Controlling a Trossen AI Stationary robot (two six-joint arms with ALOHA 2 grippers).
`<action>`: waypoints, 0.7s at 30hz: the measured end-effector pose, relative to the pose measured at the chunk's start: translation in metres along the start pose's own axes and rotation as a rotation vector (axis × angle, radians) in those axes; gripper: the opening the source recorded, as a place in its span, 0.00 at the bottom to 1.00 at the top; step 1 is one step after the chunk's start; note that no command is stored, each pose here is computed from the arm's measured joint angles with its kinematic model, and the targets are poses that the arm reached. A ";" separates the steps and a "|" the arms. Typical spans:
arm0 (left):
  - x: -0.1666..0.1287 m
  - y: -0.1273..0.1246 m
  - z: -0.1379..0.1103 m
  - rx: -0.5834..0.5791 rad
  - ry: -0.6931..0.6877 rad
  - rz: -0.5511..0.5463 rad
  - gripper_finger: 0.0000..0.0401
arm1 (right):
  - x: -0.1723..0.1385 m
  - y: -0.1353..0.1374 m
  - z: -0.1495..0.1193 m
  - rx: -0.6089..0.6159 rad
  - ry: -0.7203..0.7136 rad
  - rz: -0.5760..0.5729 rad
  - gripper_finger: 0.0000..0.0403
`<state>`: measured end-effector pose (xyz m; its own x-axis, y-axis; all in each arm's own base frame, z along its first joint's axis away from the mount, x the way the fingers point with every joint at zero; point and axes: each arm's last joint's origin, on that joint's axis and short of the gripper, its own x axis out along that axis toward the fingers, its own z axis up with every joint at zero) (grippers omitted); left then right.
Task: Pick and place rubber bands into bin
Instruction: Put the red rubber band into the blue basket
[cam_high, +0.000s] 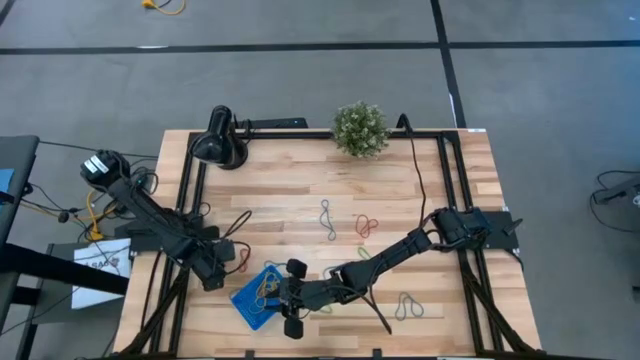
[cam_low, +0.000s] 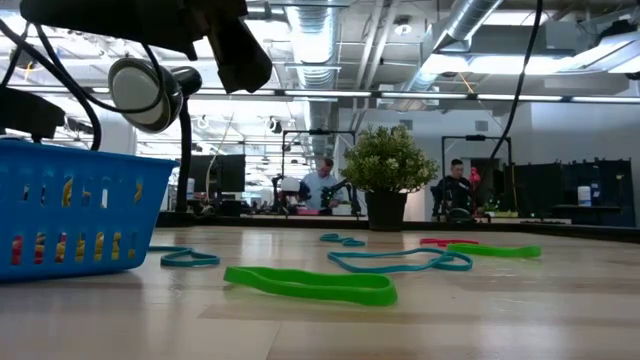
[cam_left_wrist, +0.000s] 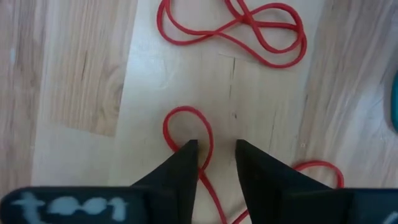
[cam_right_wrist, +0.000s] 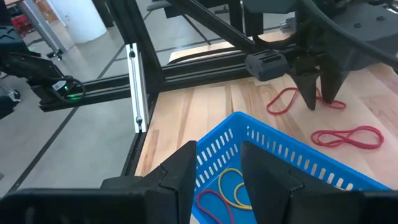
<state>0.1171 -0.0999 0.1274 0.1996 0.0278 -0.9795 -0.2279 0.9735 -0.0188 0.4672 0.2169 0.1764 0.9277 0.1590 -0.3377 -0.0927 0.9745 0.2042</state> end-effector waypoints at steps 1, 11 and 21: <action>-0.002 -0.001 0.001 -0.001 -0.005 -0.006 0.21 | 0.000 0.000 0.000 0.000 0.000 0.000 0.29; -0.006 -0.001 0.005 0.037 -0.069 0.022 0.01 | 0.000 0.002 -0.001 -0.001 0.002 0.004 0.29; -0.017 -0.014 0.016 0.083 -0.142 -0.042 0.00 | -0.001 0.004 -0.002 -0.004 0.007 0.010 0.29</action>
<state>0.1323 -0.1099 0.1477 0.3410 0.0129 -0.9400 -0.1382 0.9897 -0.0366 0.4651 0.2210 0.1760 0.9243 0.1698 -0.3418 -0.1035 0.9735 0.2039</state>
